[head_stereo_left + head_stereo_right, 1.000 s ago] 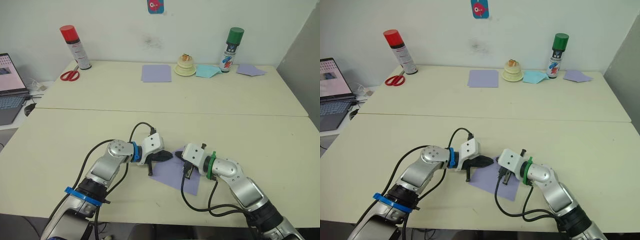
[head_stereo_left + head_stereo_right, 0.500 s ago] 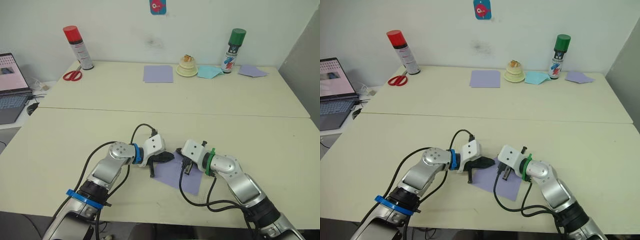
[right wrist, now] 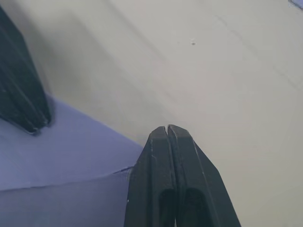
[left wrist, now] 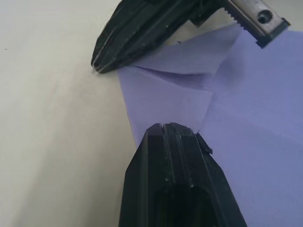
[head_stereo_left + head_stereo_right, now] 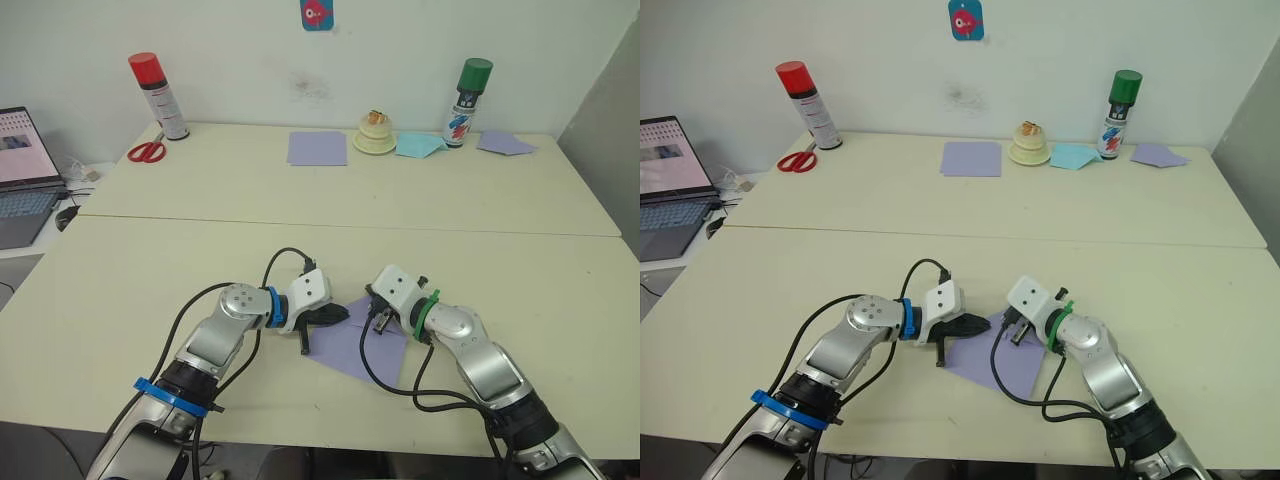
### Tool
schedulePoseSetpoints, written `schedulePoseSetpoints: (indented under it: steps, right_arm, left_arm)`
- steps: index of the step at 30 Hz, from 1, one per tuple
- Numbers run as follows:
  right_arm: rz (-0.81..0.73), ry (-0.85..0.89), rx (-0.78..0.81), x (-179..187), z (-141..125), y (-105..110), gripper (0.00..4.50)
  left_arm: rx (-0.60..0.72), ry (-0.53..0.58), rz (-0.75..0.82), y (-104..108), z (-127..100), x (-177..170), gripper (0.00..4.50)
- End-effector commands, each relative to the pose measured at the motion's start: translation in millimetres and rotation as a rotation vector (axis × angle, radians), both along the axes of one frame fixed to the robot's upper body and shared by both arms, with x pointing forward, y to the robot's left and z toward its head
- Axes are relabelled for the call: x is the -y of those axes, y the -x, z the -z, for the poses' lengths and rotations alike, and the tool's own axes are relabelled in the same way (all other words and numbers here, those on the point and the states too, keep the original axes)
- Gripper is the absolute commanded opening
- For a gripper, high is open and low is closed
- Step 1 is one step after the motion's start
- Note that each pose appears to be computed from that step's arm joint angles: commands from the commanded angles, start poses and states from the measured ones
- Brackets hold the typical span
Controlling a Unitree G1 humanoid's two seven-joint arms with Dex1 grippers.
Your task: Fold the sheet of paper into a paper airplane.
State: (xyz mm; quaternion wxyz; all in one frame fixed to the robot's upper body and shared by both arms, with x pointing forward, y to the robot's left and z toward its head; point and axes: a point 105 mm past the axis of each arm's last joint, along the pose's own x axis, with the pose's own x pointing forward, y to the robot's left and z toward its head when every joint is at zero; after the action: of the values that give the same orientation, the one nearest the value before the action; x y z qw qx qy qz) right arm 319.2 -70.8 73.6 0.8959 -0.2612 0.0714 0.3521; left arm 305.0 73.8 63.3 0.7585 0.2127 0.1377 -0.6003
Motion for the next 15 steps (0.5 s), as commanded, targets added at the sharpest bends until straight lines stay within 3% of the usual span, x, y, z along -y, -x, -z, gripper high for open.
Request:
schedulePoseSetpoints:
  steps: [1, 4, 8, 15]
  right_arm:
    - [-0.067, -0.13, 0.17, -10, -41, 8, 0.0]
    - [-0.126, -0.192, 0.211, -14, -54, 16, 0.0]
    - [-0.195, -0.154, 0.128, -15, -38, 26, 0.0]
    - [-0.161, -0.089, 0.058, -10, -13, 18, 0.0]
  left_arm:
    - [-0.078, -0.056, -0.024, 4, 20, -1, 0.03]
    - [-0.09, -0.039, -0.034, 3, 17, 2, 0.03]
    - [-0.092, -0.029, -0.038, 2, 15, 6, 0.03]
    - [-0.09, -0.021, -0.03, 2, 10, 10, 0.03]
